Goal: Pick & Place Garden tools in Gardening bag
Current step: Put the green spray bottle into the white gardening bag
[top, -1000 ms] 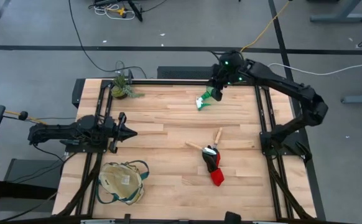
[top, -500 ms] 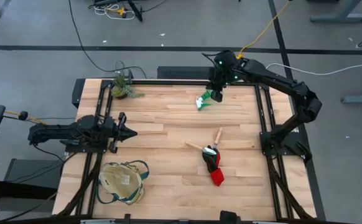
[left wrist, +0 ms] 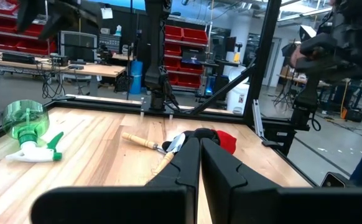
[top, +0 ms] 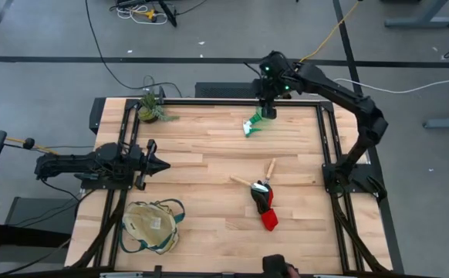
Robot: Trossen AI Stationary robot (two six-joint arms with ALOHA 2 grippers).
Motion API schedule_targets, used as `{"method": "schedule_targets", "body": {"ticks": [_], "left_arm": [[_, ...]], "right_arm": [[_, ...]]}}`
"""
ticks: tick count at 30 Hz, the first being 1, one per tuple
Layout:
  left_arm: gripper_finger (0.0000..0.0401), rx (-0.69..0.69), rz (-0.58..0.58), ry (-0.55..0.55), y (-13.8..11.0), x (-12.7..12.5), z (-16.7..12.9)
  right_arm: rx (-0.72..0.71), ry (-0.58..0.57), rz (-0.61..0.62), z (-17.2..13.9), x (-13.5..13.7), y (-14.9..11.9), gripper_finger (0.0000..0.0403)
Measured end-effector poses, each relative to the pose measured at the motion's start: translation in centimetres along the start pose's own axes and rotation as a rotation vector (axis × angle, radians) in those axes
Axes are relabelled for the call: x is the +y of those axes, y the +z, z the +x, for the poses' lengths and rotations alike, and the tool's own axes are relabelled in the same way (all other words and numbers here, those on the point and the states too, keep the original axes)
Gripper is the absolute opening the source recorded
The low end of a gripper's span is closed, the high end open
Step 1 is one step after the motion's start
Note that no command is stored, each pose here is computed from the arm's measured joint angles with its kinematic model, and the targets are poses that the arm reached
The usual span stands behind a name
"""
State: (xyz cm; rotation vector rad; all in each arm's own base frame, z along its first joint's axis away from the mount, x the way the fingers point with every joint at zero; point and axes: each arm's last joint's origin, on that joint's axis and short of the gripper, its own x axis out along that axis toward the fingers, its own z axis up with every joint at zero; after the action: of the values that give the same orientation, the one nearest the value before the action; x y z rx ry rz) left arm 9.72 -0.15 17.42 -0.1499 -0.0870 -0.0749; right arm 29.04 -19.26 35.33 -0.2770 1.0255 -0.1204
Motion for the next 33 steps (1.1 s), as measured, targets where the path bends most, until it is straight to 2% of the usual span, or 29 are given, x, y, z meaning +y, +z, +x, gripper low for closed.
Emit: {"method": "schedule_targets", "body": {"ticks": [4,8,19,22,27,33], "left_arm": [[0.0021,0.000,0.000,0.000,0.0,0.0,0.0],[0.0021,0.000,0.000,0.000,0.0,0.0,0.0],[0.0021,0.000,0.000,0.000,0.0,0.0,0.0],[0.0021,0.000,0.000,0.000,0.0,0.0,0.0],[0.0021,0.000,0.000,0.000,0.0,0.0,0.0],[0.0021,0.000,0.000,-0.001,0.0,0.0,0.0]], "right_arm": [[0.063,-0.028,-0.151,0.8,0.3,0.2,0.0190],[0.119,-0.056,-0.223,1.6,0.5,0.4,0.0210],[0.171,-0.020,-0.311,4.3,1.2,0.9,0.0238],[0.214,-0.049,-0.342,4.7,1.5,1.1,0.0236],[0.290,-0.095,-0.369,4.7,1.8,1.1,0.0231],[0.341,-0.066,-0.354,3.7,2.0,1.0,0.0231]]}}
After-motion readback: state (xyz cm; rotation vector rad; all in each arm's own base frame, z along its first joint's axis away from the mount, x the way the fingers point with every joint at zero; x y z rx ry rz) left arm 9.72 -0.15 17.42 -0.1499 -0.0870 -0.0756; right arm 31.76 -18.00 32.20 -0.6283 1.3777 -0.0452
